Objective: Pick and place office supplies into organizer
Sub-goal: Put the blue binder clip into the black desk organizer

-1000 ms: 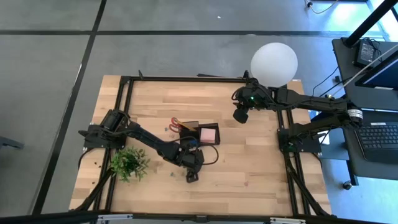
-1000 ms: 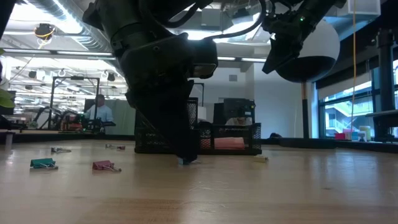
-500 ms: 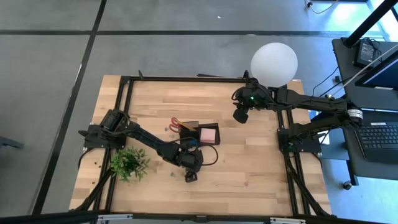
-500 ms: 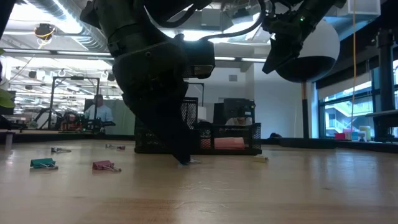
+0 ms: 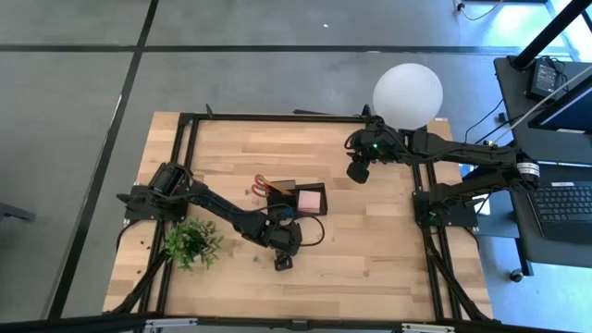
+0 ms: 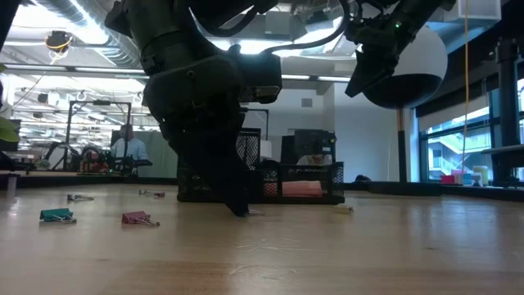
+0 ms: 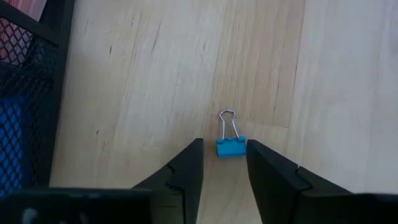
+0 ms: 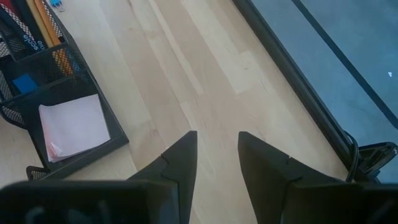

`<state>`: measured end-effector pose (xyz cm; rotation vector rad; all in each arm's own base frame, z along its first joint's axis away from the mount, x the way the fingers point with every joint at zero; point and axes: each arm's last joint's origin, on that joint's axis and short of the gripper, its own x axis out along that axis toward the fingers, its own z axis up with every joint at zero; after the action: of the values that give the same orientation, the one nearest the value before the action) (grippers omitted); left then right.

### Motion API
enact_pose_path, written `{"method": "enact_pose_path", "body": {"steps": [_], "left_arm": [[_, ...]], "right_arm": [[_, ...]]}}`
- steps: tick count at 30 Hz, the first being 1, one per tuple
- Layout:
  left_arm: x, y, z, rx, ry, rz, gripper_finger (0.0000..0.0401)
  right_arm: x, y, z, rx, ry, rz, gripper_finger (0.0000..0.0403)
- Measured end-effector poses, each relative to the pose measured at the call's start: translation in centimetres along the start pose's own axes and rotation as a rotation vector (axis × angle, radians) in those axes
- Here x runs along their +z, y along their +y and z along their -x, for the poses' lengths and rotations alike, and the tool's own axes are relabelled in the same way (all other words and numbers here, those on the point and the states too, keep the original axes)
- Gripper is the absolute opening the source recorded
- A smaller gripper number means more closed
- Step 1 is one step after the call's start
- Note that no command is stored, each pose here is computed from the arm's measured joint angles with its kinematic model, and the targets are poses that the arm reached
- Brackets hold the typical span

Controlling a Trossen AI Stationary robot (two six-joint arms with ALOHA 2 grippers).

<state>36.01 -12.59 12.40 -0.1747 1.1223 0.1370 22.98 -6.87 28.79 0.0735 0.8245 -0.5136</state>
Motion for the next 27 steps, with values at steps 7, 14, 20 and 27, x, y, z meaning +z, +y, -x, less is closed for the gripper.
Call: {"method": "enact_pose_path", "body": {"steps": [7,14,20,27], "left_arm": [[-0.01,-0.01,0.01,0.012,-0.006,-0.001,0.0108],[-0.03,0.02,-0.01,0.018,-0.009,-0.001,0.0093],[-0.01,0.02,-0.02,0.018,-0.014,0.0,0.0078],[0.02,0.01,-0.02,0.017,-0.016,0.009,0.0067]], "right_arm": [[0.0,0.0,0.0,0.0,0.0,-0.001,0.0122],[0.0,0.01,0.0,0.0,0.0,-0.001,0.0122],[0.0,0.01,0.0,0.0,0.0,-0.001,0.0122],[0.0,0.0,0.0,0.0,0.0,-0.001,0.0122]]}}
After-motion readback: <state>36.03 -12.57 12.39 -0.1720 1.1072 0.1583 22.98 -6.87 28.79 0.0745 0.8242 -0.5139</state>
